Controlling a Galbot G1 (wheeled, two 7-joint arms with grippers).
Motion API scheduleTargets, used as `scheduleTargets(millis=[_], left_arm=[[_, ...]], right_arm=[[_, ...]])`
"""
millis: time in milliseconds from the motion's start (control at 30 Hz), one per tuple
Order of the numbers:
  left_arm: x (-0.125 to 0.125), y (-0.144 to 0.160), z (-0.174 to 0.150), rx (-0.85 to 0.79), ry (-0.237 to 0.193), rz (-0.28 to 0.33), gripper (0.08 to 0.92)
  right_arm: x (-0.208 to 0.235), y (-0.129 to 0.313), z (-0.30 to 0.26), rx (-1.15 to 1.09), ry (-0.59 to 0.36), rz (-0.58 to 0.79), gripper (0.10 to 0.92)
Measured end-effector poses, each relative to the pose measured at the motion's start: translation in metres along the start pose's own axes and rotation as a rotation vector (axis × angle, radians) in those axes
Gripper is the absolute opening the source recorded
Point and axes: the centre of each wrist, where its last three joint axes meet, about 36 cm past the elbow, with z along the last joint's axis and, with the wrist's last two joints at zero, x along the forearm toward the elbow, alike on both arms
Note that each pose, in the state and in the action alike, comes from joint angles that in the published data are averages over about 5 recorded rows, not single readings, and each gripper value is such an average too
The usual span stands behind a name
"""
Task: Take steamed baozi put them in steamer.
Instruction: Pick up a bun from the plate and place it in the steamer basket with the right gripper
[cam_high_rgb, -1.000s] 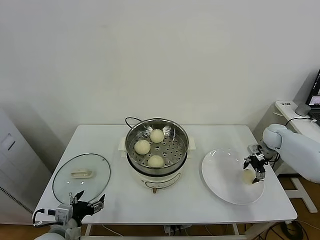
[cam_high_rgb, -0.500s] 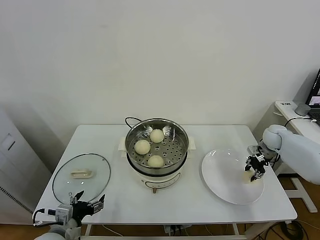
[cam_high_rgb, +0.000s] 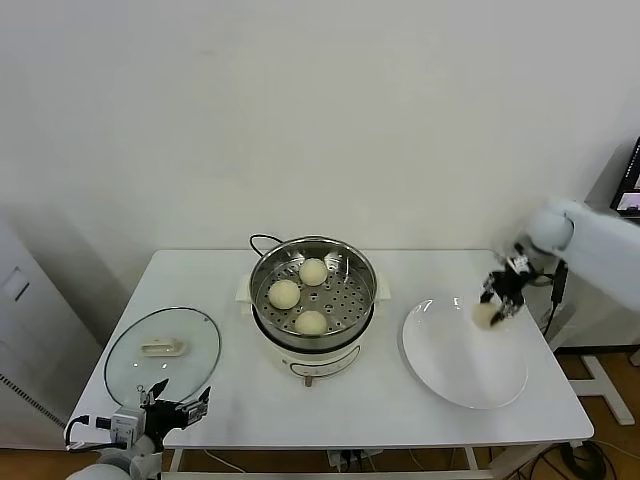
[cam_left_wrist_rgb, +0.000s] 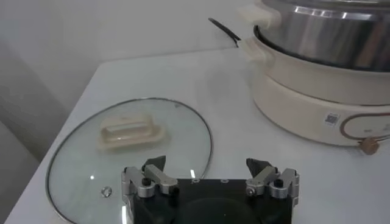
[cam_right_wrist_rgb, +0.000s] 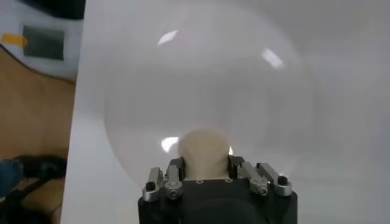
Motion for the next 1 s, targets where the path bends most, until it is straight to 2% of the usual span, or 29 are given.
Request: scheduleTargets(millis=[233, 433, 700, 1000], left_arm=[[-0.001, -0.002, -0.002, -0.004, -0.001, 0.007, 0.823], [-0.001, -0.004, -0.003, -0.007, -0.003, 0.012, 0.823], [-0.001, -0.006, -0.003, -0.011, -0.004, 0.019, 0.823], [0.000, -0.007, -0.004, -0.011, -0.006, 0.019, 0.823]], right_arm=[[0.051, -0.029, -0.053, -0.015, -0.054, 0.030, 0.450], [0.073, -0.053, -0.107, -0.026, -0.107, 0.037, 0.450], [0.079, -0.076, -0.180, -0.033, -0.144, 0.027, 0.450], [0.060, -0.085, -0.241, -0.040, -0.134, 0.008, 0.450]])
